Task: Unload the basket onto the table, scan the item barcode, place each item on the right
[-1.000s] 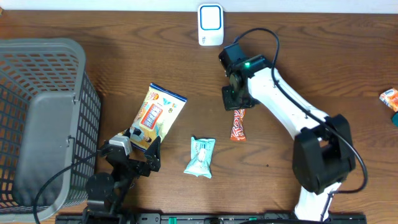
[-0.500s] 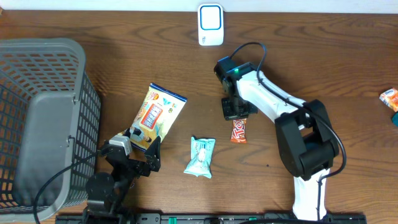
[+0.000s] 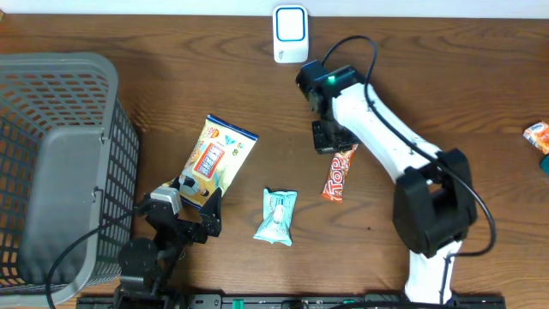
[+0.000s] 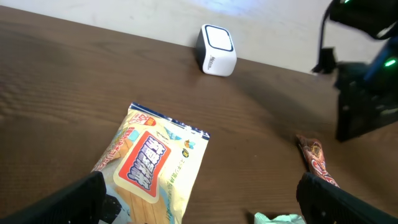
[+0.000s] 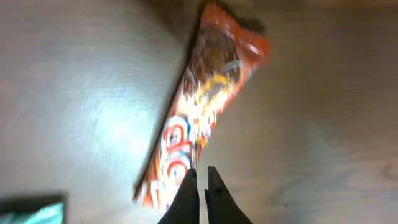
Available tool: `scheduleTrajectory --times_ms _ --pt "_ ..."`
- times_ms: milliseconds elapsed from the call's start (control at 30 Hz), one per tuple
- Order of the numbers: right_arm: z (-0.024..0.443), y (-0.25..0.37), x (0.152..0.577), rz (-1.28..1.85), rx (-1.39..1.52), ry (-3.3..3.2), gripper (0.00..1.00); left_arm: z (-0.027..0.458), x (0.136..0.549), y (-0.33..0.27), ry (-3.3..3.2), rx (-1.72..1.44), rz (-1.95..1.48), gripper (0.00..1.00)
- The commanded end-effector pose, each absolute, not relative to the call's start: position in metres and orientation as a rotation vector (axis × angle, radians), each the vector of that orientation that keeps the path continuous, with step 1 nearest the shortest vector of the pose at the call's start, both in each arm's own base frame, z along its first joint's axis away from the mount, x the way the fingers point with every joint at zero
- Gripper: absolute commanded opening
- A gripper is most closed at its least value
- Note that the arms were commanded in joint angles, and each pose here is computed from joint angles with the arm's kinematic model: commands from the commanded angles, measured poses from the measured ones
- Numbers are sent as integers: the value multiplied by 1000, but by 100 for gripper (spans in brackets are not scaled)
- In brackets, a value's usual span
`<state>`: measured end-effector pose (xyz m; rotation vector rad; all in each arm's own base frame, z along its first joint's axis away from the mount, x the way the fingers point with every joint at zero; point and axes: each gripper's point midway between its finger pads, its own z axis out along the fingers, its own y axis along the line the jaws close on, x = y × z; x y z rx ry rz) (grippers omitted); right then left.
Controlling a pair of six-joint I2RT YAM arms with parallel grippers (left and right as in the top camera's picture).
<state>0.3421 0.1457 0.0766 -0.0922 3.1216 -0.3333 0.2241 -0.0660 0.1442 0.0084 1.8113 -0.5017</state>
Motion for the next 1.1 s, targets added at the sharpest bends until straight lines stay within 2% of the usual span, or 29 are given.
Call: scheduleTrajectory --times_ms 0,267,367,467,600,767,800,933,1000,1067 --pt "80 156 324 -282 -103 3157 1 132 222 -68 1847 29 -499 98" --pt "11 148 275 -307 -8 3276 1 132 222 -68 1847 29 -499 98" --pt "0 139 265 -363 58 3279 1 132 222 -68 1847 29 -499 98" --pt "10 144 275 -326 49 3256 1 132 222 -68 1847 29 -499 98" --pt "47 158 309 -249 -49 3146 1 132 222 -68 1847 29 -499 98" --pt "73 162 329 -259 -54 3046 22 132 222 -68 1847 29 -499 98" --pt "73 160 330 -277 -48 3036 22 132 222 -68 1847 29 -499 98" --pt "68 126 339 -494 285 2923 6 132 222 -68 1847 29 -499 98" --pt "68 113 343 -542 403 2872 1 132 222 -68 1847 29 -499 98" --pt "65 106 349 -533 451 2846 1 132 222 -68 1847 29 -499 98"
